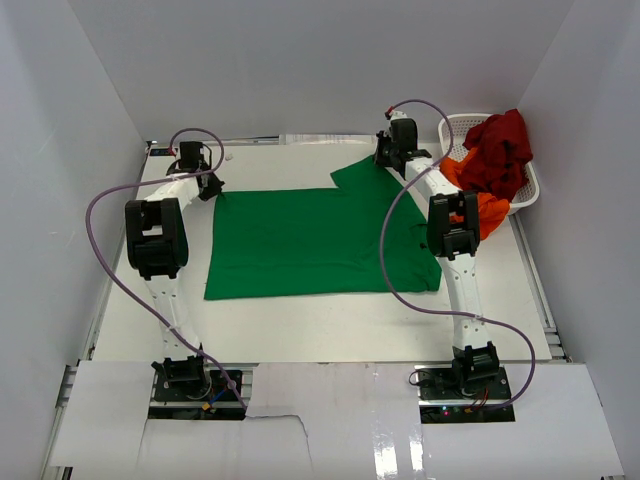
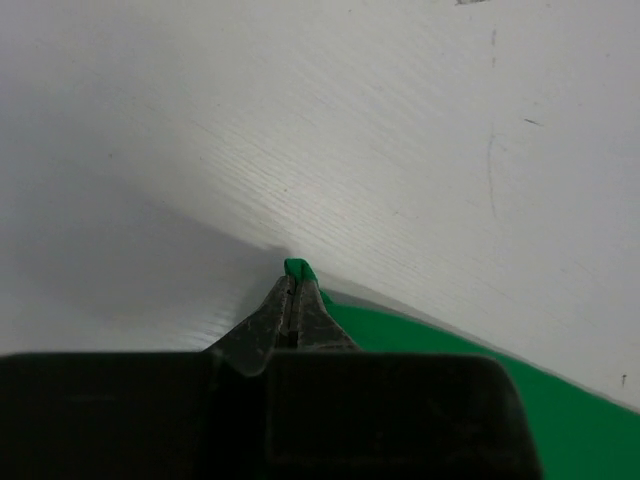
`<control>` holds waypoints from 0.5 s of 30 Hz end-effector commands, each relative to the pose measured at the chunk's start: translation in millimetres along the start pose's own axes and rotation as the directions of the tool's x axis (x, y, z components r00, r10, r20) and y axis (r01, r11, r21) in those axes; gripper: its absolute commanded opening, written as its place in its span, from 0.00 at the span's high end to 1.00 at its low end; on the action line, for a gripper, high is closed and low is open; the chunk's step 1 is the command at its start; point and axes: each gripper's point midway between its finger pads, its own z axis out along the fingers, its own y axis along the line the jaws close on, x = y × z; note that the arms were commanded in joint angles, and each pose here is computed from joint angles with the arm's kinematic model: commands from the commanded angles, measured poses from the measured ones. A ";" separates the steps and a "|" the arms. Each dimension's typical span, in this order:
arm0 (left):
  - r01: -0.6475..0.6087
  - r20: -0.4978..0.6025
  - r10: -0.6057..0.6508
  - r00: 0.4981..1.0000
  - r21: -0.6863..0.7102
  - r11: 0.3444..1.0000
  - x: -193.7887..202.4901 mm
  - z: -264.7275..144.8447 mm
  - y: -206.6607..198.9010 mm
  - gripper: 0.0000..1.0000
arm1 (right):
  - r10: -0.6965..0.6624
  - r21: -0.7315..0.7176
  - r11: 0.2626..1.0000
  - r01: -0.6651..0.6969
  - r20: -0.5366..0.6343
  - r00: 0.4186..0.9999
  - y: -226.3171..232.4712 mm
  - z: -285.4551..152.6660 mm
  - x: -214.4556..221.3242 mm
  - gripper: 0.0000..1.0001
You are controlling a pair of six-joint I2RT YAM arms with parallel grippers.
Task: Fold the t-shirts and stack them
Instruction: Grap the side of the flattened tshirt furthest away from the robot with both arms
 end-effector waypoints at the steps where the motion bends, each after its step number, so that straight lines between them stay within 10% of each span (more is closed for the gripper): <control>1: -0.023 0.078 0.016 0.997 0.086 0.996 -36.6 -25.8 -27.9 1.00 | -0.067 -0.025 0.997 0.074 0.219 0.973 21.7 -55.0 -108.8 0.92; 15: -0.014 0.076 0.011 0.997 0.034 0.999 -12.6 -66.9 -7.3 1.00 | -0.118 -0.110 0.983 0.144 0.214 0.970 48.9 -148.9 -92.1 0.92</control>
